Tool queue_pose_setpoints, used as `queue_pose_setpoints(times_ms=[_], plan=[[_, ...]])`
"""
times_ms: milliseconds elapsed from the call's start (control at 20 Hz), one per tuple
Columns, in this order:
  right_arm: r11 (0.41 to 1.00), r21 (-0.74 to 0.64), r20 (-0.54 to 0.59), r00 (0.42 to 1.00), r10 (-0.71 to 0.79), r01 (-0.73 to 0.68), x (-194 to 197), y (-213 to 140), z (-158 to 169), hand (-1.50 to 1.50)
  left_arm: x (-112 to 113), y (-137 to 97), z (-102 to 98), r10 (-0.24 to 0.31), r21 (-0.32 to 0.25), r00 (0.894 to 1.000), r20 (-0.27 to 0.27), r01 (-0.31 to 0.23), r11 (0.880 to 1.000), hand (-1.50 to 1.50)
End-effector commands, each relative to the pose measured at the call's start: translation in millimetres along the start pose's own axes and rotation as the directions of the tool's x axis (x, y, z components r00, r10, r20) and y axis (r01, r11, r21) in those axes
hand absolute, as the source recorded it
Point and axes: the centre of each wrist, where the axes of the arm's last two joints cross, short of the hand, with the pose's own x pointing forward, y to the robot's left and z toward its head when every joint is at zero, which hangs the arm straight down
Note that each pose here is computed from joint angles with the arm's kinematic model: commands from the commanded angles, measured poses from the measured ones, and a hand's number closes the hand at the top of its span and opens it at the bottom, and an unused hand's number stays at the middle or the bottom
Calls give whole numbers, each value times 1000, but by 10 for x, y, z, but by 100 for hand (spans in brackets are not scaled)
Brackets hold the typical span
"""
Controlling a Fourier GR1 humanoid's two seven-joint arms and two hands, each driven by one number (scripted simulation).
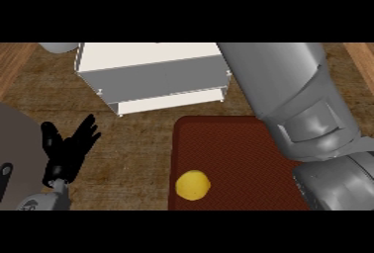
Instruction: Pick the bell pepper from the tray and place it in the tiered shelf
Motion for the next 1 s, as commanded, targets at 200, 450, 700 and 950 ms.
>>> queue_pose_setpoints(times_ms=[200,450,700,950], plan=[[965,-260,-43,999,-28,16,-142,-683,-306,-150,-190,179,45,22,23,1000,-20,-21,1000,0],[921,-372,-49,988,-145,116,-274,-1179,-421,-150,-50,68,-39,7,24,1000,-19,-7,1000,0],[931,-336,-61,984,-170,140,-334,-1691,-375,-150,-270,278,122,22,30,999,-37,-21,999,0],[953,-277,-67,987,-146,122,-455,-2128,-250,-150,-277,107,59,41,29,999,-34,-40,999,0]])
